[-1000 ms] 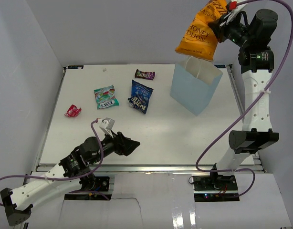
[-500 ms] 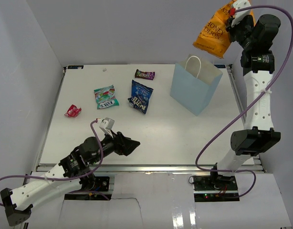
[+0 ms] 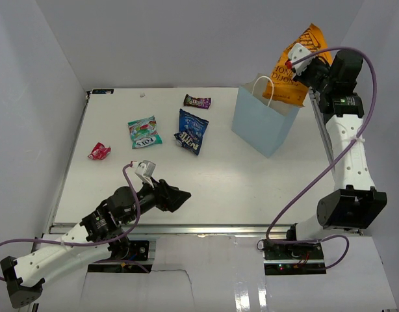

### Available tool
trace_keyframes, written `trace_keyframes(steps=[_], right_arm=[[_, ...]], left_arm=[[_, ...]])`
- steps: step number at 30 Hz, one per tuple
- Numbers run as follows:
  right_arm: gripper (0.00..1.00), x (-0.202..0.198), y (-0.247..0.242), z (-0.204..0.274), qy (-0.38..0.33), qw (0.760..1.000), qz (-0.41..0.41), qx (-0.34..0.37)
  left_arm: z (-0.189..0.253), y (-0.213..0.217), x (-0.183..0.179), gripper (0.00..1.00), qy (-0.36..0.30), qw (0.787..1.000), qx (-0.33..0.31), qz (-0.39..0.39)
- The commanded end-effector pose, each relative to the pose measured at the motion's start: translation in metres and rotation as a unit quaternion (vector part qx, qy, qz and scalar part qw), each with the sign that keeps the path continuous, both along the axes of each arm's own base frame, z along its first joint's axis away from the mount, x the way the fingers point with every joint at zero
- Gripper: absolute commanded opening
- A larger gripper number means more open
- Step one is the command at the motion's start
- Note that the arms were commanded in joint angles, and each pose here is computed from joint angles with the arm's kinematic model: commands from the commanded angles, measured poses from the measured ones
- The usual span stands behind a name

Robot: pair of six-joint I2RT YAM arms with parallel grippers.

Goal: Place the snacks into the paper bag

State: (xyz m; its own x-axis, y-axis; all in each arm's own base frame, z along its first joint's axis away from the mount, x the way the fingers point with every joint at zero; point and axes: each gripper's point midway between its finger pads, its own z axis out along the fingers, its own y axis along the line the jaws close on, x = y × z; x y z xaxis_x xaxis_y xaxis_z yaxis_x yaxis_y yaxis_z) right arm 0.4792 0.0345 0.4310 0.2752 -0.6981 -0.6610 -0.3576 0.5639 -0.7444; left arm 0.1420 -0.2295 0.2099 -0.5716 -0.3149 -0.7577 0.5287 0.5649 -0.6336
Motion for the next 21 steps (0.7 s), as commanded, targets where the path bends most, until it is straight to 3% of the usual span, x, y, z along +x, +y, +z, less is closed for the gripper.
trace_keyframes(steps=[1,6,13,21], right_arm=[[0.08,-0.026,0.015,0.042,-0.117,0.987,0.043,-0.097],[0.08,-0.03,0.02,0.026,-0.121,0.982,0.061,-0.134],[0.08,-0.029,0.021,0.057,-0.197,0.968,0.038,-0.149],[0.08,-0.043,0.061,0.074,-0.237,0.963,0.047,-0.117]], left_arm=[[0.005,0.0,0.0,0.8,-0.013,1.0,-0.008,-0.002],[0.004,-0.002,0.0,0.8,-0.011,1.0,-0.007,-0.005],[0.003,-0.004,-0.001,0.8,-0.009,1.0,-0.009,-0.009],[0.002,-0.004,-0.001,0.8,-0.008,1.0,-0.008,-0.01]])
